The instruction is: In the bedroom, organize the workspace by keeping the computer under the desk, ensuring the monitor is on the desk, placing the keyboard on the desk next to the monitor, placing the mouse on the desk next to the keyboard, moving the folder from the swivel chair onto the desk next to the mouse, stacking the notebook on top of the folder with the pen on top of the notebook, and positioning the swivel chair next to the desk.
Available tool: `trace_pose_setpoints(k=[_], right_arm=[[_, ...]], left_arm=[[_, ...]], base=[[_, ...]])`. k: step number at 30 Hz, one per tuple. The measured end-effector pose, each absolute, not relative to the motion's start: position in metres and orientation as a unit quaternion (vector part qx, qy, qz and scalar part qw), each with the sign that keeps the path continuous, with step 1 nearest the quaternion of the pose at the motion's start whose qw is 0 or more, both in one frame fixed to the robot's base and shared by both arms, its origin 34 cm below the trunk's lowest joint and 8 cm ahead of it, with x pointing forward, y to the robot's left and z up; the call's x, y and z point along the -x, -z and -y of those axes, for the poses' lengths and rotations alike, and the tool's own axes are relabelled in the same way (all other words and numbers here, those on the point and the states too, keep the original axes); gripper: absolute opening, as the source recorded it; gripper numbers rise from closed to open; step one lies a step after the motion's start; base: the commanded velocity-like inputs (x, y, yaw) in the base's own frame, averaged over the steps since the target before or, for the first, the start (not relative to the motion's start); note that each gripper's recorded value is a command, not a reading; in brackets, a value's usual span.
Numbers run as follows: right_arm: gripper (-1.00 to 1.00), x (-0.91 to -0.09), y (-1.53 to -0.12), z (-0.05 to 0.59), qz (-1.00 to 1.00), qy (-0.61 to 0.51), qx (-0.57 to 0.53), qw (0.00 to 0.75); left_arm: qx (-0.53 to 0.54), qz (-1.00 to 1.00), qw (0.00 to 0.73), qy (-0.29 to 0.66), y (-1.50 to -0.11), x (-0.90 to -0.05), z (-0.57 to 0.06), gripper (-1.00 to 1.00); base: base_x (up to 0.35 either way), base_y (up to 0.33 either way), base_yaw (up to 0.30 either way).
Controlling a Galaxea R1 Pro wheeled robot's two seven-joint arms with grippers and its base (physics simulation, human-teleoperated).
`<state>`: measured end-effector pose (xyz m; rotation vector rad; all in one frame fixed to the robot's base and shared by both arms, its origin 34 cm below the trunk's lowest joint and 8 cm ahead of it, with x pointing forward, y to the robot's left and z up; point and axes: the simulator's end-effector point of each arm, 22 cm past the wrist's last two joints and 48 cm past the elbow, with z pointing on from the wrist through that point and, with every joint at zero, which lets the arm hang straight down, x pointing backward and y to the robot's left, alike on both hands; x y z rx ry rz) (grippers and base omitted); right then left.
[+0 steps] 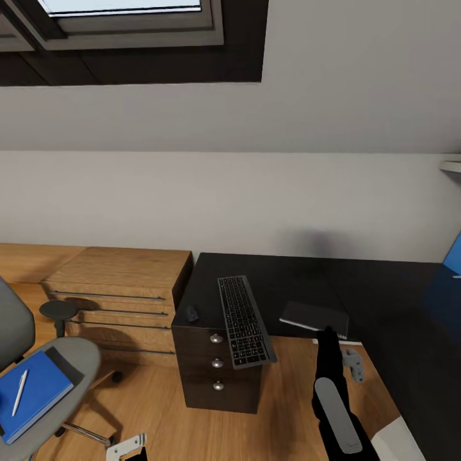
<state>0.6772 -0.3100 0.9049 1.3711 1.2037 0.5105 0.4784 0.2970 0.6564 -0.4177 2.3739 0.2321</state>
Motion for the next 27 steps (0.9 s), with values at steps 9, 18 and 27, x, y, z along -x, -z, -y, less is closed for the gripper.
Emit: trace_pose_setpoints(k=[9,18,27], right_arm=[[-1.0,-0.6769,-0.9052,0.311,-0.516,-0.219,-0.587,0.584],[-1.0,-0.677,-0.9056,0.3118,-0.516,-0.218,-0.586,0.585],[-1.0,-0.6771,-0.9039,0.3122,-0.518,-0.217,-0.586,0.585]], left_arm=[[0.162,-0.916,0.356,-0.09,-0.6577,-0.4792,-0.2973,1.0],[0.162,-0.917,0.354,-0.09,-0.6569,-0.4786,-0.297,1.0],[0.164,-0.912,0.365,-0.088,-0.6647,-0.4865,-0.298,1.0]], base=[[0.178,0.0,0.0],[0.261,0.0,0.0],[0.037,0.0,0.0]])
